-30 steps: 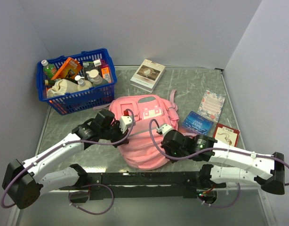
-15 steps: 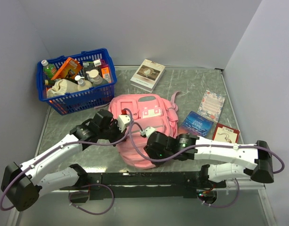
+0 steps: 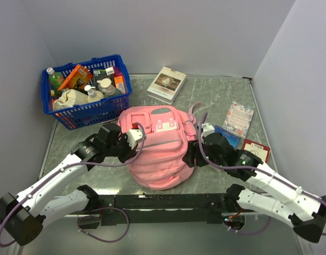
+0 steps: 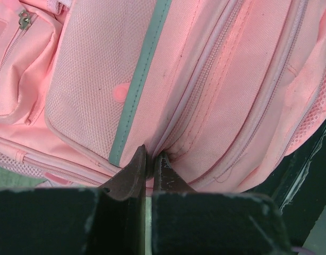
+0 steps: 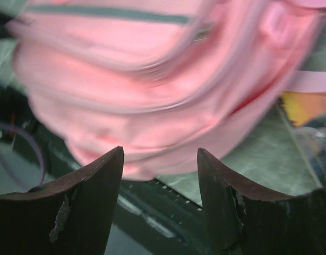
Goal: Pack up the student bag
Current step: Unzip the student bag at the center of the board.
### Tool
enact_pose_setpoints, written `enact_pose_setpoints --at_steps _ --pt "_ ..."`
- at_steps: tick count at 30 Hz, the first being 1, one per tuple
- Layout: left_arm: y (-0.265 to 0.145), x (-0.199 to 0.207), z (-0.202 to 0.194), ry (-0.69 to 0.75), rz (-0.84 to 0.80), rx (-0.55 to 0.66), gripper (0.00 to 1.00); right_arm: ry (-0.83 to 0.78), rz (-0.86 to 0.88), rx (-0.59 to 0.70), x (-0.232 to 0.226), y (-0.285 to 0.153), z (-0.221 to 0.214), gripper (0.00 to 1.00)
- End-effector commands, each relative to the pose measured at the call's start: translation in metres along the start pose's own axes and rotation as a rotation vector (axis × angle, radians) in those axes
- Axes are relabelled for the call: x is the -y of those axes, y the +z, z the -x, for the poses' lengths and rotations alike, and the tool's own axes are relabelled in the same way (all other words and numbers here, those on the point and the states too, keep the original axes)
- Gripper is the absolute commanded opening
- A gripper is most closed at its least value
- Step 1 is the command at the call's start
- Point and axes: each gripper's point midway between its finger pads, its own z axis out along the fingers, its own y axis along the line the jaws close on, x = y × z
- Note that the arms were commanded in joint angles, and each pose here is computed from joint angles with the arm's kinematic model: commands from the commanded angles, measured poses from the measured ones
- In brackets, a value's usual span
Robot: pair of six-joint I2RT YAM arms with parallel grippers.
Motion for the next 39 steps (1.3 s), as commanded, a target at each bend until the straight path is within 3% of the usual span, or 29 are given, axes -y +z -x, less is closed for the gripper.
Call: enact_pose_setpoints --at_steps 1,10,18,28,32,35,39 --pt "-0.017 -0.025 0.022 0.039 0.126 0.054 0.01 0.094 0.044 0.001 0.008 0.013 0.01 0.65" --pt "-0.015 -0.025 0.037 0.045 0.111 0.096 0.01 0.241 0.233 -0.065 -0.016 0.028 -0.003 0.66" --pt "-0.023 -0.029 0.054 0.064 0.134 0.13 0.01 0.307 0.23 -0.135 -0.013 0.041 -0.022 0.68" --pt "-0.025 -0.027 0.056 0.075 0.131 0.144 0.01 0.344 0.189 -0.127 -0.002 0.033 -0.031 0.73" --pt "-0.027 -0.027 0.053 0.081 0.135 0.139 0.01 0.355 0.213 -0.061 -0.002 0.027 -0.025 0.73" --pt "-0.027 -0.027 0.053 0.071 0.136 0.142 0.01 0.352 0.184 -0.124 0.0 0.023 -0.035 0.73" --pt "-0.027 -0.025 0.049 0.078 0.129 0.144 0.01 0.358 0.202 -0.024 0.003 0.015 -0.026 0.73"
